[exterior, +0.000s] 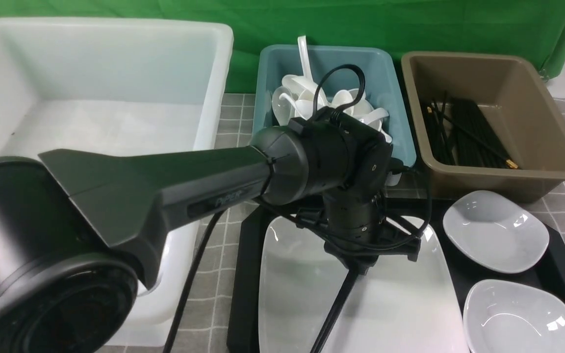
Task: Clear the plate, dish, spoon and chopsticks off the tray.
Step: Use the left arm to grab a pair of chopsticks from the plate, then use the left arm to put the chopsticks into the small storage box on the right
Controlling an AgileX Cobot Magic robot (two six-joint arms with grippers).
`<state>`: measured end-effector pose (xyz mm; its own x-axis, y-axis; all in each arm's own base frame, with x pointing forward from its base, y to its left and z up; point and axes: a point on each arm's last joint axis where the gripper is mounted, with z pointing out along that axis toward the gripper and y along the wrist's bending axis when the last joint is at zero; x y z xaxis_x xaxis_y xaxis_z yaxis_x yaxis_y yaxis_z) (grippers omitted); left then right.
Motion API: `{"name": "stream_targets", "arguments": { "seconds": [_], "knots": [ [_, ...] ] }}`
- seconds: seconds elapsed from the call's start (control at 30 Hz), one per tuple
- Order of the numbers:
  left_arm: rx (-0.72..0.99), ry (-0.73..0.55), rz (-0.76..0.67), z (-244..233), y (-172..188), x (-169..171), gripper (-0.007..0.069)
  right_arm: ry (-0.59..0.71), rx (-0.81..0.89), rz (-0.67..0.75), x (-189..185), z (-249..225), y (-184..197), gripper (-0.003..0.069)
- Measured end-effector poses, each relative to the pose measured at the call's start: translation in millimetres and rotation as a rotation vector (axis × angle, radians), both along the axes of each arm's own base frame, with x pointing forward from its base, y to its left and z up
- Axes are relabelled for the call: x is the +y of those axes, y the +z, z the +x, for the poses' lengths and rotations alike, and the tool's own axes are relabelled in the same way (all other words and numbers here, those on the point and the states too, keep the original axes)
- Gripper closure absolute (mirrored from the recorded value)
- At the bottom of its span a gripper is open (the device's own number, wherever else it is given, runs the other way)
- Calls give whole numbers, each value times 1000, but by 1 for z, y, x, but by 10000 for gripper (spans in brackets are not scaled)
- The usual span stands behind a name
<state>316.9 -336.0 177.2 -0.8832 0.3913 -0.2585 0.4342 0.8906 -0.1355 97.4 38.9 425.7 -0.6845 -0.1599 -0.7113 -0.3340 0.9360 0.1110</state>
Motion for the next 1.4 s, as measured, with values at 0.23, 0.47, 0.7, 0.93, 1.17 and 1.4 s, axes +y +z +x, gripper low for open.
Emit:
{"name": "stream_targets", "arguments": {
  "seconds": [0.23,0.47,0.7,0.93,1.17,1.4],
  "knots": [
    [-132,-80,-221,-5,72,-7,520,-3,-21,7,0,2,1,568],
    [-556,-81,-586,16,153,-25,520,-11,-82,28,1,6,5,568],
    [-1055,-32,-874,35,192,-30,520,-16,-128,47,2,8,9,568],
    [-1306,-10,-983,53,162,-42,520,-3,-149,38,2,9,10,568],
    [-1347,7,-979,71,107,-51,520,10,-157,28,2,9,10,568],
    [-1318,27,-953,82,77,-51,520,43,-171,-4,3,9,10,566]
  ]
}}
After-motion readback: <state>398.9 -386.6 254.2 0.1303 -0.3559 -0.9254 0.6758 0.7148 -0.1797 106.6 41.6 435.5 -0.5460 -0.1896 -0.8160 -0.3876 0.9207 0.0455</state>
